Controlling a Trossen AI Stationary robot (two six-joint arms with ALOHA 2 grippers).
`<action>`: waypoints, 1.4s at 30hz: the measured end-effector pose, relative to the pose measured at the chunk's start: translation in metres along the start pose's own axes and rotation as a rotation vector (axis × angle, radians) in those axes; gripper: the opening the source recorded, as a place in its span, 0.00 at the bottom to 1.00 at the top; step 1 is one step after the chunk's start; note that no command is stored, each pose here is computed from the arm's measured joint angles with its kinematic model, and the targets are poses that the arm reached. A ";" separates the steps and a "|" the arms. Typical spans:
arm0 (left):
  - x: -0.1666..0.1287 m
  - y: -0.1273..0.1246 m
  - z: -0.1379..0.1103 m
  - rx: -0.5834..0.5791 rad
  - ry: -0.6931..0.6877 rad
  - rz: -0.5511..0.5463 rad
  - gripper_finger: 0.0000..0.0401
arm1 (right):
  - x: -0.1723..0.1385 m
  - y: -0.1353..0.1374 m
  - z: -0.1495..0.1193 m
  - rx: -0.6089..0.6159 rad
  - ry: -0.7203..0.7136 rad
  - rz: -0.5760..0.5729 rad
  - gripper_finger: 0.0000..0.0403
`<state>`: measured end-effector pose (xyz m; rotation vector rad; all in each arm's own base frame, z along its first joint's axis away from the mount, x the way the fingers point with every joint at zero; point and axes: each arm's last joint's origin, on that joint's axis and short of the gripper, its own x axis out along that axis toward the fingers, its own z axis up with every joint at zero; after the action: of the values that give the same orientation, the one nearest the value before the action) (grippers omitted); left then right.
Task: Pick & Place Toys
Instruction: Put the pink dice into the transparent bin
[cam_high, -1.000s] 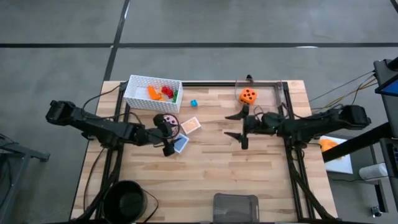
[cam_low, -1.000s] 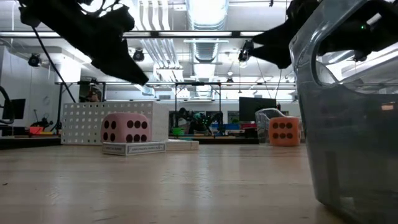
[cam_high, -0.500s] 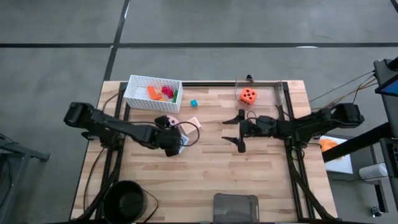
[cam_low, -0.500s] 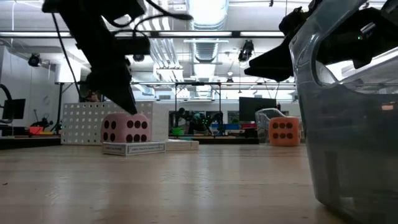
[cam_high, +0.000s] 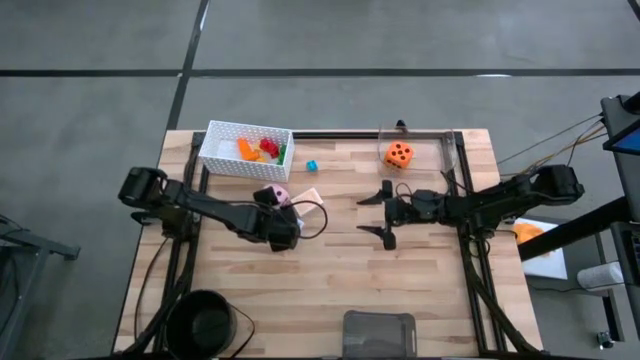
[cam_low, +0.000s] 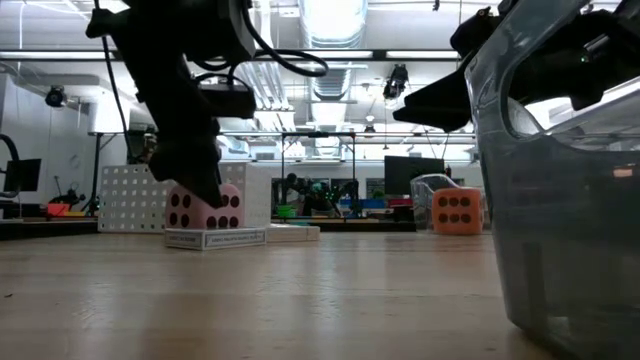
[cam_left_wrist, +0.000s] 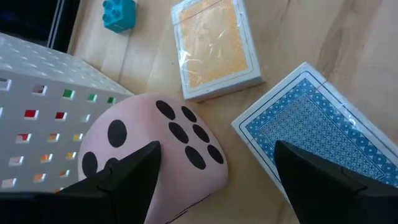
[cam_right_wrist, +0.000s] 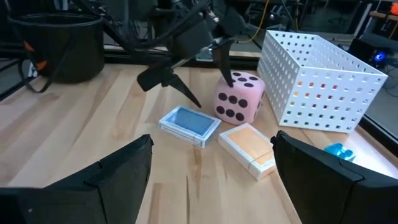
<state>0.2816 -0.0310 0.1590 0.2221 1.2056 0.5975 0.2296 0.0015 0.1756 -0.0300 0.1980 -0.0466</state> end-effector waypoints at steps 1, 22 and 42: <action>-0.001 0.001 0.000 -0.006 -0.002 -0.003 0.78 | 0.000 0.001 0.000 -0.001 0.000 0.003 0.81; -0.022 0.006 -0.007 0.206 -0.003 0.069 0.78 | 0.000 0.002 -0.001 -0.007 0.017 0.014 0.81; 0.005 0.012 -0.028 0.200 0.024 0.140 0.78 | 0.000 0.002 -0.002 -0.007 0.016 0.014 0.81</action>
<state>0.2532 -0.0226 0.1500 0.4727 1.2812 0.6025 0.2294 0.0039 0.1740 -0.0354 0.2141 -0.0321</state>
